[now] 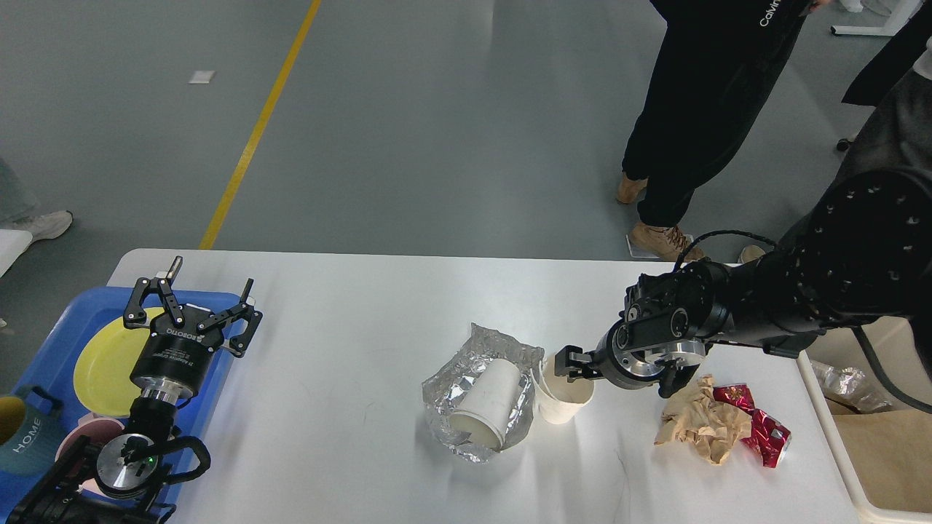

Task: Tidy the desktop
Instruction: 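Reach the right gripper toward the white paper cup, then grasp the white paper cup with the right gripper, then carry the paper cup to the white bin and drop it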

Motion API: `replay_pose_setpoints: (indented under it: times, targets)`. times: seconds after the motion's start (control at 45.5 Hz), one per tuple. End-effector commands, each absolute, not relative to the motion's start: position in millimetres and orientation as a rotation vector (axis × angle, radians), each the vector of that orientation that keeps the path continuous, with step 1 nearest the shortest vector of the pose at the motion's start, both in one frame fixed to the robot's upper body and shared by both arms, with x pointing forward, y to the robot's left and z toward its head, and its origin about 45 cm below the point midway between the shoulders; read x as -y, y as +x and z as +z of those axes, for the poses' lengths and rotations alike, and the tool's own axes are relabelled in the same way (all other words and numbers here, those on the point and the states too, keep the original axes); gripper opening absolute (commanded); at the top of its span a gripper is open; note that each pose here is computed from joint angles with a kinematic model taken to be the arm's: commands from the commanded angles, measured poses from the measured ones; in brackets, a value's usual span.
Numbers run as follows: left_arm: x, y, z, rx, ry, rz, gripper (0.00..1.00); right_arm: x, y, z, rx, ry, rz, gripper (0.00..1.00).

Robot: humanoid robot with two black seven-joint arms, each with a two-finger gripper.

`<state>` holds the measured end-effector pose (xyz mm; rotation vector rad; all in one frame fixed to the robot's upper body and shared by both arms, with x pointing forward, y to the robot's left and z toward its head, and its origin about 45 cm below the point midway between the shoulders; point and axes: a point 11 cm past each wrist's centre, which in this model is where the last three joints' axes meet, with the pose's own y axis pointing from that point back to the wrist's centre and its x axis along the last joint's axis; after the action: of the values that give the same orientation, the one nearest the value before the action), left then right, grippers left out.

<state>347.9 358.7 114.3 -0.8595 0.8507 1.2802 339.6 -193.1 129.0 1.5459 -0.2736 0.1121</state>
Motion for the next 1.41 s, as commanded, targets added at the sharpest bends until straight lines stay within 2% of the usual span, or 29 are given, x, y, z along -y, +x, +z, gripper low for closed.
replay_pose_setpoints:
  times: [0.0, 0.066, 0.242, 0.286, 0.308, 1.033, 1.077, 1.384]
  targets:
    - [-359, 348, 114, -0.851, -0.859, 1.28, 0.97, 195, 335, 117, 0.279, 1.546, 0.098, 0.82]
    - [-359, 348, 115, -0.85, -0.86, 1.279, 0.97, 195, 331, 109, 0.282, 1.547, 0.08, 0.68]
    - [-359, 348, 115, -0.85, -0.86, 1.279, 0.97, 190, 331, 109, 0.291, 1.565, 0.067, 0.14]
    - [-359, 348, 114, -0.851, -0.859, 1.28, 0.97, 189, 331, 110, 0.293, 1.567, 0.067, 0.02]
    - [-359, 348, 114, -0.851, -0.859, 1.28, 0.97, 188, 331, 110, 0.292, 1.567, 0.07, 0.0]
    - [-359, 348, 115, -0.85, -0.86, 1.279, 0.97, 190, 335, 119, 0.293, 1.567, 0.062, 0.0]
    - [-359, 348, 114, -0.851, -0.859, 1.28, 0.97, 193, 339, 128, 0.28, 1.566, 0.053, 0.0]
    - [-359, 348, 114, -0.851, -0.859, 1.28, 0.97, 267, 337, 281, 0.256, 1.445, -0.013, 0.0]
